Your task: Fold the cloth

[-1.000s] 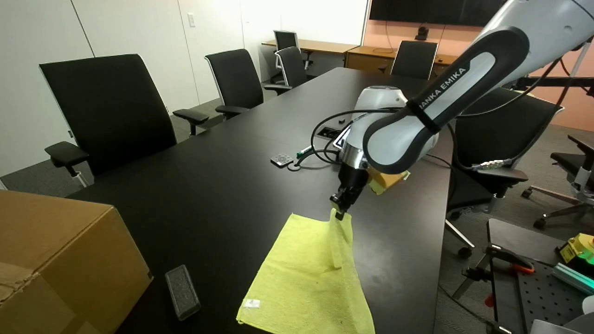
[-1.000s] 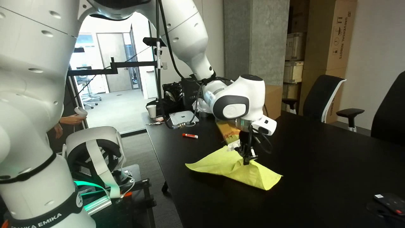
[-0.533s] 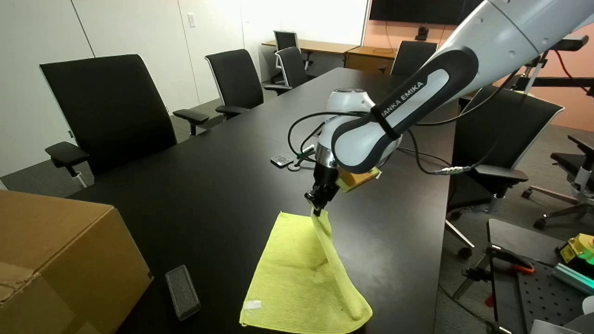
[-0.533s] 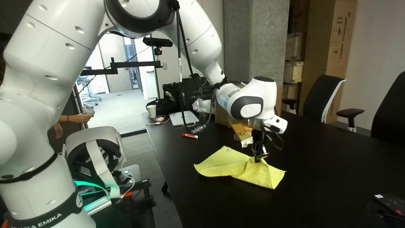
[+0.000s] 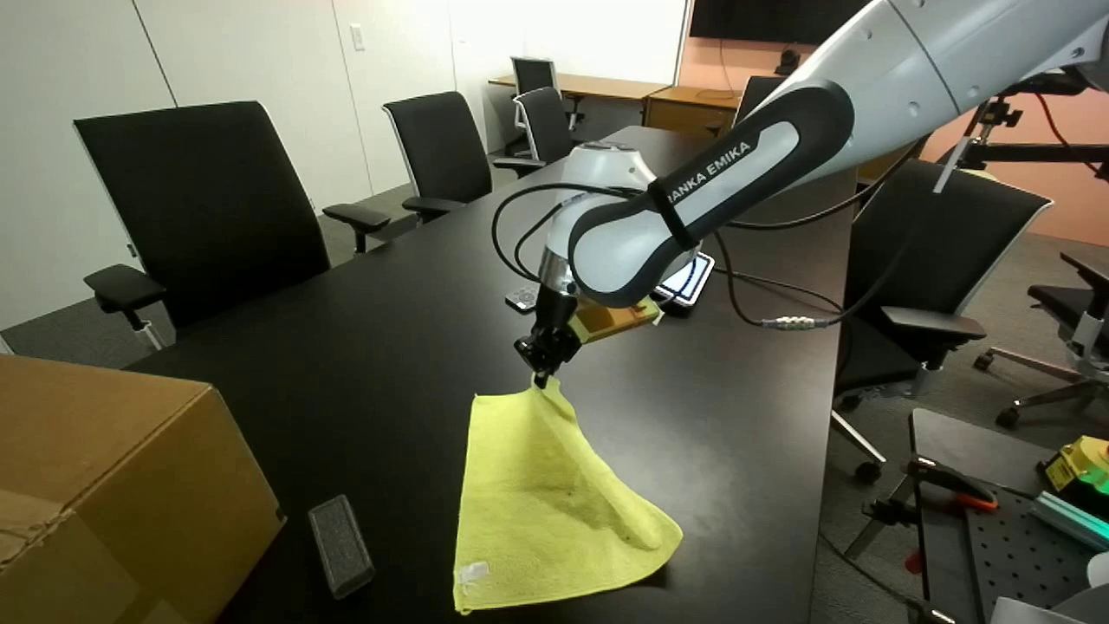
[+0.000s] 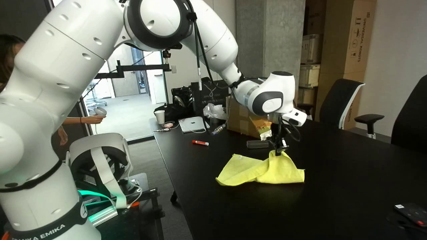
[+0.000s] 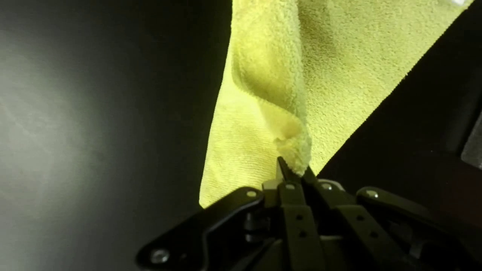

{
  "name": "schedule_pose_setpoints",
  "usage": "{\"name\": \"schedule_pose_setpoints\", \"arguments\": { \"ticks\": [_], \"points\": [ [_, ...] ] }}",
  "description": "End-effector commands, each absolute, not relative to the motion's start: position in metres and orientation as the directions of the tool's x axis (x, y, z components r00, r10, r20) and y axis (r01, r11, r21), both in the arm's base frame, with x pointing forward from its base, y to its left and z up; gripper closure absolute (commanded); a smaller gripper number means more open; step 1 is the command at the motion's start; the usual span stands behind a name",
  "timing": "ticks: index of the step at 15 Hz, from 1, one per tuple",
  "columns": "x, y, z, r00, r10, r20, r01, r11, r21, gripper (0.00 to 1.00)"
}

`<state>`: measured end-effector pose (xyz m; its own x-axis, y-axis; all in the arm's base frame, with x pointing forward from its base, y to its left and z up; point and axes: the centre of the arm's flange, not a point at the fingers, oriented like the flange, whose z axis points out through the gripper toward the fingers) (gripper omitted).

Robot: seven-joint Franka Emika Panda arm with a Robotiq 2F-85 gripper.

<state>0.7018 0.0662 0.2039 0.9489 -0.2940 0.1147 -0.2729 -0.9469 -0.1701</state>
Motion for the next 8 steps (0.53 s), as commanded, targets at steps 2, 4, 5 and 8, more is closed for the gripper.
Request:
{"name": "schedule_pose_setpoints", "arguments": {
  "ticks": [2,4,5,8],
  "points": [
    [0.740,0.099,0.214,0.939,-0.320,0.125,-0.293,-0.937,-0.192,0.96],
    [0.746,0.118,0.210,0.946,-0.292,0.143,-0.267,-0.948,-0.171,0.96],
    [0.749,0.127,0.211,0.949,-0.277,0.150,-0.252,-0.953,-0.169,0.96],
    [0.756,0.155,0.200,0.956,-0.242,0.164,-0.214,-0.962,-0.171,0.95]
  ]
}}
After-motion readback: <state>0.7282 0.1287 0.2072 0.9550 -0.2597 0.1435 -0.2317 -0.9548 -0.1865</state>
